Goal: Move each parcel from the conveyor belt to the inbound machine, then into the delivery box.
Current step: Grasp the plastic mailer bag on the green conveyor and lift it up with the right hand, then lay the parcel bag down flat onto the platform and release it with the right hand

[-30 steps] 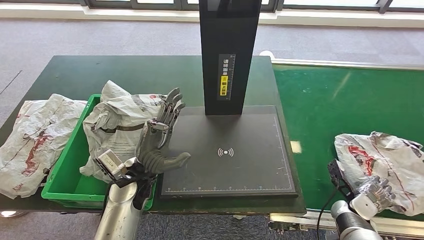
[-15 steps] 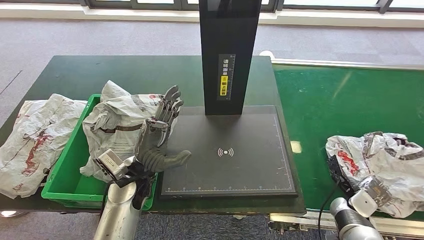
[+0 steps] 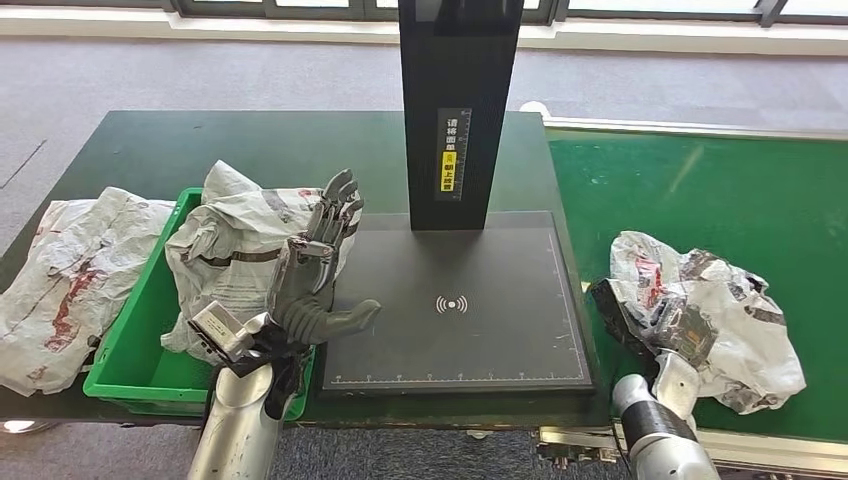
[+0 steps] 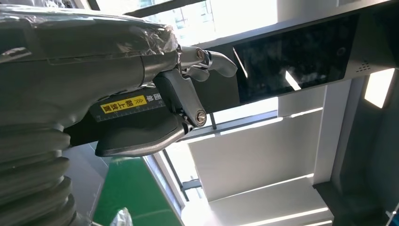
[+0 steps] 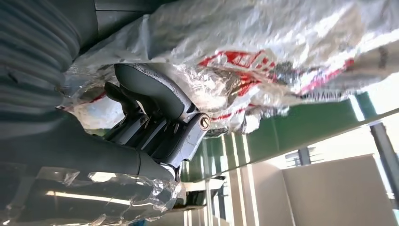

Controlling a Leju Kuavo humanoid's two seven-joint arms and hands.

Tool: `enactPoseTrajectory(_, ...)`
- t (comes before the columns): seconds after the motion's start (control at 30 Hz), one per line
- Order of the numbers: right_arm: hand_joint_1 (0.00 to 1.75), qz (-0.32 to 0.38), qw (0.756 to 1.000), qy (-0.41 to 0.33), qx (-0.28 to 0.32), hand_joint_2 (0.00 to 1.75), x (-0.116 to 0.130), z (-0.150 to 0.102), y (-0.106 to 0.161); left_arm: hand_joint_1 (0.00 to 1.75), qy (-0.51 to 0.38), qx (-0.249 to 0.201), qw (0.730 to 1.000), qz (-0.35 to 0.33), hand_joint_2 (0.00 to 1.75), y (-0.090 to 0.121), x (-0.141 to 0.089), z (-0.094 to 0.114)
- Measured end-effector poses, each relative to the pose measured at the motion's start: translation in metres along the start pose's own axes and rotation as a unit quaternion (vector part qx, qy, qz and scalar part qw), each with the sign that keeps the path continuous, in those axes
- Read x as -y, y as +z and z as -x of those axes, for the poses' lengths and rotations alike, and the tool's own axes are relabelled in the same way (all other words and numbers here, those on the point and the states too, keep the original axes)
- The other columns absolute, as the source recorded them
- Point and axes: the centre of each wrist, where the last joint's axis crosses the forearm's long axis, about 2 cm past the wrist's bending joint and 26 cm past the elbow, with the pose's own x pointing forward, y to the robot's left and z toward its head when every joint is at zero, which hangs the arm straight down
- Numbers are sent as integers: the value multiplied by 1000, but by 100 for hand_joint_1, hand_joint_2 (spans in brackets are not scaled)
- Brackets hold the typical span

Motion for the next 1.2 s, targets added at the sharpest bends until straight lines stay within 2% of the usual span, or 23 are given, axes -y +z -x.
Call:
enactPoseTrajectory(0.3,175,31,983,-126,129,175,2,-59,21,0,1,6,1000,0,175,2,0,1)
enactPoseTrajectory(0.43,175,64,958,-196,198,175,9,-89,41,0,6,4,1000,3,175,4,0,3)
enactPoseTrajectory(0.6,175,85,916,-268,286,175,25,-136,71,0,11,-3,1000,8,175,6,1,8)
enactPoseTrajectory(0.8,175,69,887,-271,367,175,34,-185,95,0,13,-11,1000,15,175,8,4,13)
enactPoseTrajectory(1.13,175,60,862,-277,420,175,37,-213,108,0,16,-20,999,21,175,9,8,18)
enactPoseTrajectory(1.2,89,57,856,-281,430,175,37,-218,111,0,15,-22,999,22,175,9,9,19)
